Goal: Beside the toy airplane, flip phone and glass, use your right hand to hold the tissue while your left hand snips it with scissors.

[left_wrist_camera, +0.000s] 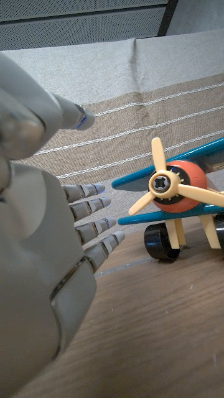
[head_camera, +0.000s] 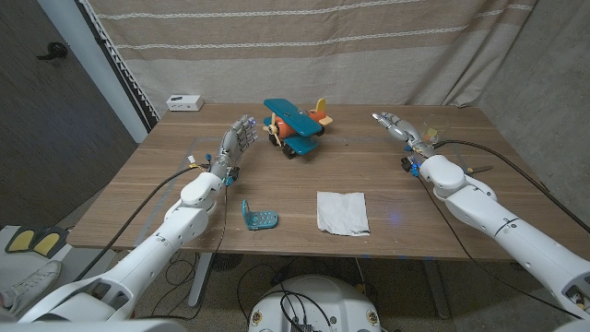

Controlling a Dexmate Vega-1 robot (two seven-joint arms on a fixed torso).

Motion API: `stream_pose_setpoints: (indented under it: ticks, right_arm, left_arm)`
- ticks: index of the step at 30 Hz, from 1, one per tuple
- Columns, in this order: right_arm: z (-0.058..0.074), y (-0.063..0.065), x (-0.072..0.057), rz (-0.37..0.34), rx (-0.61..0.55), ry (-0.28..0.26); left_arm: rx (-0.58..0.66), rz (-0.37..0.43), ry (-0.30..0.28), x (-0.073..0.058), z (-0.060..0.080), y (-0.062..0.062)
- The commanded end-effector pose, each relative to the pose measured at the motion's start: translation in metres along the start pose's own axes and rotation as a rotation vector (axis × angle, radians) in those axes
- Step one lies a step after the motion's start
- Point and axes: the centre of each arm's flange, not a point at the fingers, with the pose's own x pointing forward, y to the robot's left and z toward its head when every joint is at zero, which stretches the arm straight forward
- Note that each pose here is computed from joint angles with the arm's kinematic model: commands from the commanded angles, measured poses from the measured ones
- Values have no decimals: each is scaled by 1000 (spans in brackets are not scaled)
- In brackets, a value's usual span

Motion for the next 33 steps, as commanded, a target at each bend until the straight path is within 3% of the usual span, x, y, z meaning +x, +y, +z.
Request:
stream_pose_setpoints:
  ticks: [1, 12, 22, 33]
  right_arm:
    - [6, -4, -7, 0, -70, 22]
    - [4, -12, -14, -3, -106, 35]
    - [14, -15, -19, -2, -143, 19]
    - [13, -19, -29, -10, -193, 35]
  left_arm:
    - [-12, 6, 7, -2, 2, 3]
    - [-14, 3, 6, -2, 0, -6]
    - [5, 9, 11, 0, 3, -5]
    - [6, 14, 6, -1, 5, -7]
